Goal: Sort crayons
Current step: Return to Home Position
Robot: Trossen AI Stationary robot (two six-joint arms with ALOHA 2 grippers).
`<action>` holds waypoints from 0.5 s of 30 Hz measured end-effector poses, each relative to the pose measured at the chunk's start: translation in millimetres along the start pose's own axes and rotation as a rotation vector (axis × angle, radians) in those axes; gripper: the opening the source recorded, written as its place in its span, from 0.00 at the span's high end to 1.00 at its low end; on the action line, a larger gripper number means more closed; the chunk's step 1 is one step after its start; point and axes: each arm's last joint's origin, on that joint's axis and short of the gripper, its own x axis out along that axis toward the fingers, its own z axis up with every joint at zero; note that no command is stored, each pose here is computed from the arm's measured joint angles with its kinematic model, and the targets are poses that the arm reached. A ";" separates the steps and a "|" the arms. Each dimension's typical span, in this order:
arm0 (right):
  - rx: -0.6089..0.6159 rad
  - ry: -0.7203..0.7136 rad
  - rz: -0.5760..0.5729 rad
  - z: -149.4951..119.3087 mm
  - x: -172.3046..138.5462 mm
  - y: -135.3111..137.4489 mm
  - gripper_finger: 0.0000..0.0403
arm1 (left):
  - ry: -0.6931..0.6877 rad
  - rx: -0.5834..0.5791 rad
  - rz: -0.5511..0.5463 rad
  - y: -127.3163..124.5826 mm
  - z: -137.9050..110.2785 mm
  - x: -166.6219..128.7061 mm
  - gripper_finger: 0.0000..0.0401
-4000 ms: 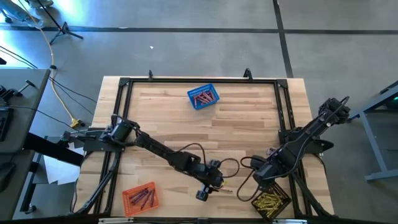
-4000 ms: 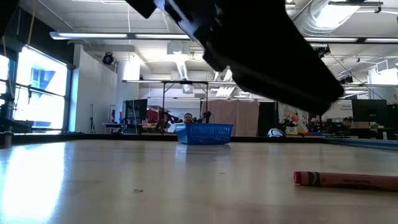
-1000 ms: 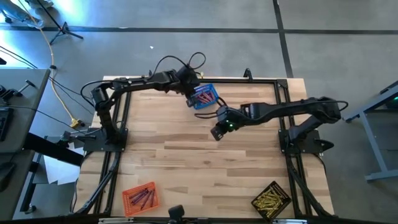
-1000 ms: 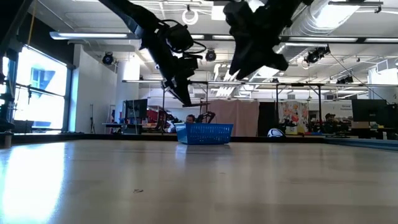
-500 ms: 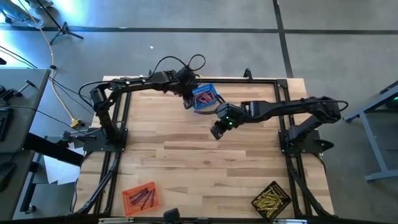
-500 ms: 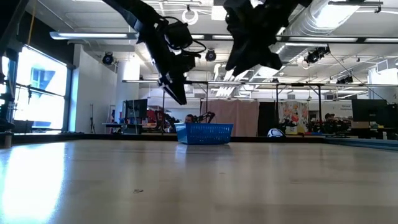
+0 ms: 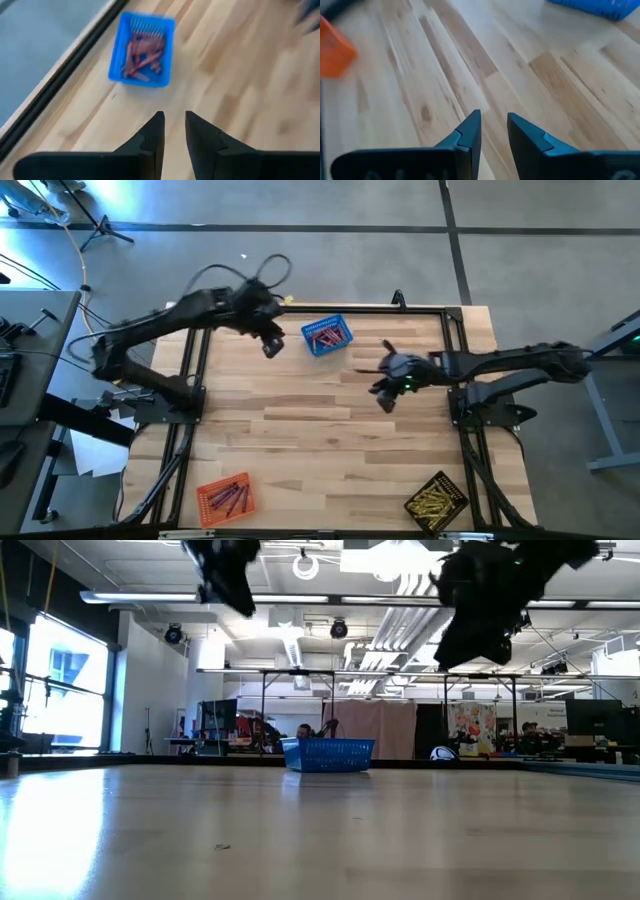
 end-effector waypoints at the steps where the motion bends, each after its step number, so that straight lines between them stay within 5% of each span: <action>1: 0.019 -0.034 0.013 -6.5 -2.8 -5.3 0.81 | -0.045 -0.019 -0.016 -4.1 -2.0 -14.0 0.85; 8: -0.034 -0.382 0.131 -28.9 -23.6 -24.0 0.81 | -0.249 -0.050 -0.064 -30.2 -22.3 -79.3 0.85; 15: -0.058 -0.496 0.094 -53.8 -30.1 -44.4 0.81 | -0.265 -0.020 -0.082 -51.8 -46.3 -86.5 0.85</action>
